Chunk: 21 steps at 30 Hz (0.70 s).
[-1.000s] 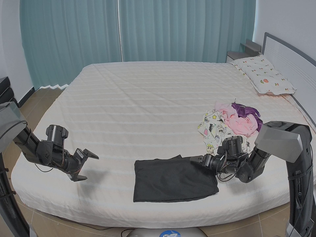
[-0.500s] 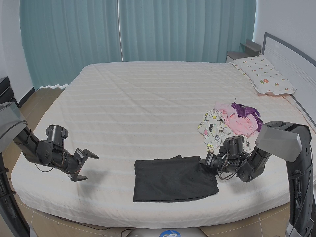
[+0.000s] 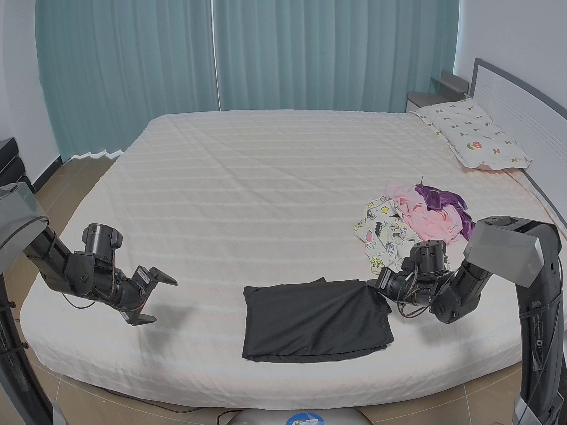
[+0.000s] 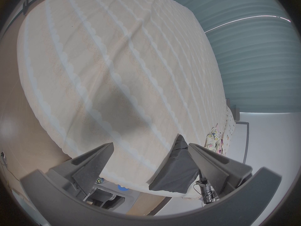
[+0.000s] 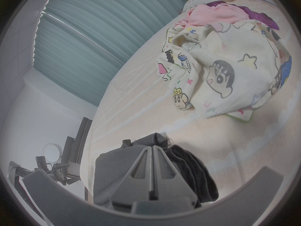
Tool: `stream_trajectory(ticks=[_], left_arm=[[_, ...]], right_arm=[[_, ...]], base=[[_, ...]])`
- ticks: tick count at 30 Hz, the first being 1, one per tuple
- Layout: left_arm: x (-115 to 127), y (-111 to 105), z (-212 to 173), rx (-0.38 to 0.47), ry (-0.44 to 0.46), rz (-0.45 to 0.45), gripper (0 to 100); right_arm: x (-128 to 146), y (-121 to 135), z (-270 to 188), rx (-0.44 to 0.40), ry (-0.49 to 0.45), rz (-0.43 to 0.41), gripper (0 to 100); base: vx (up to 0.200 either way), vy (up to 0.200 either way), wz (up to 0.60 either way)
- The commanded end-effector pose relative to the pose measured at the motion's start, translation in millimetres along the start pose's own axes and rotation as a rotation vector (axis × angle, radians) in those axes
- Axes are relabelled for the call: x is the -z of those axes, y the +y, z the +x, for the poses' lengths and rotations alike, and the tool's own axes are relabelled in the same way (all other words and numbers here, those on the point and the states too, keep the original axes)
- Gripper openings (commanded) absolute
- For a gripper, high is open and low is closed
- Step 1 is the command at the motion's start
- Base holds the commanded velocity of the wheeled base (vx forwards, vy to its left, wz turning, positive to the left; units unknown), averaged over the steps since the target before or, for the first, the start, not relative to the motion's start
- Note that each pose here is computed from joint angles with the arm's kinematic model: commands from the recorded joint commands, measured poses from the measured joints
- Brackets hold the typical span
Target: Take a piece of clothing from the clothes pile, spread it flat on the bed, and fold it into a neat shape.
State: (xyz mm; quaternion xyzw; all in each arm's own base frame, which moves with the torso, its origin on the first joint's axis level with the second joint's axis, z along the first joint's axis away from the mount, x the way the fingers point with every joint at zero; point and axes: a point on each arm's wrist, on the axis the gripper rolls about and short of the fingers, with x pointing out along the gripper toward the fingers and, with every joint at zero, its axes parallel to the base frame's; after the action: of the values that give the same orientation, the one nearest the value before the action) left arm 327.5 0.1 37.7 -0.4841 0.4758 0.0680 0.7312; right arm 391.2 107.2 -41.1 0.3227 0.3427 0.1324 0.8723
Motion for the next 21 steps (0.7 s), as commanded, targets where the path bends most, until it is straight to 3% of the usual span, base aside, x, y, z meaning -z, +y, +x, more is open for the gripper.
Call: stream_trajectory(ticks=[1,2,13,16,21], left_arm=[[-0.1,-0.1,-0.1,0.001,0.000,0.000,100],[0.2,0.0,-0.4,0.001,0.000,0.000,100],[4.5,-2.4,-0.8,0.004,0.006,0.025,100],[27.8,-13.7,6.8,-0.010,0.037,0.098,100],[47.2,-28.9,19.5,-0.037,0.006,0.200,100]], right_arm=[[3.8,-5.1,2.3,0.011,0.011,0.005,0],[4.5,-4.9,2.7,0.010,0.012,0.004,100],[-6.5,12.3,-38.1,-0.018,-0.035,-0.002,100],[1.6,6.3,-68.7,0.010,-0.030,0.015,100],[25.6,-6.9,-102.6,0.033,-0.023,0.033,100]], base=[[0.000,0.000,0.00],[0.000,0.000,0.00],[0.000,0.000,0.00],[0.000,0.000,0.00],[0.000,0.000,0.00]])
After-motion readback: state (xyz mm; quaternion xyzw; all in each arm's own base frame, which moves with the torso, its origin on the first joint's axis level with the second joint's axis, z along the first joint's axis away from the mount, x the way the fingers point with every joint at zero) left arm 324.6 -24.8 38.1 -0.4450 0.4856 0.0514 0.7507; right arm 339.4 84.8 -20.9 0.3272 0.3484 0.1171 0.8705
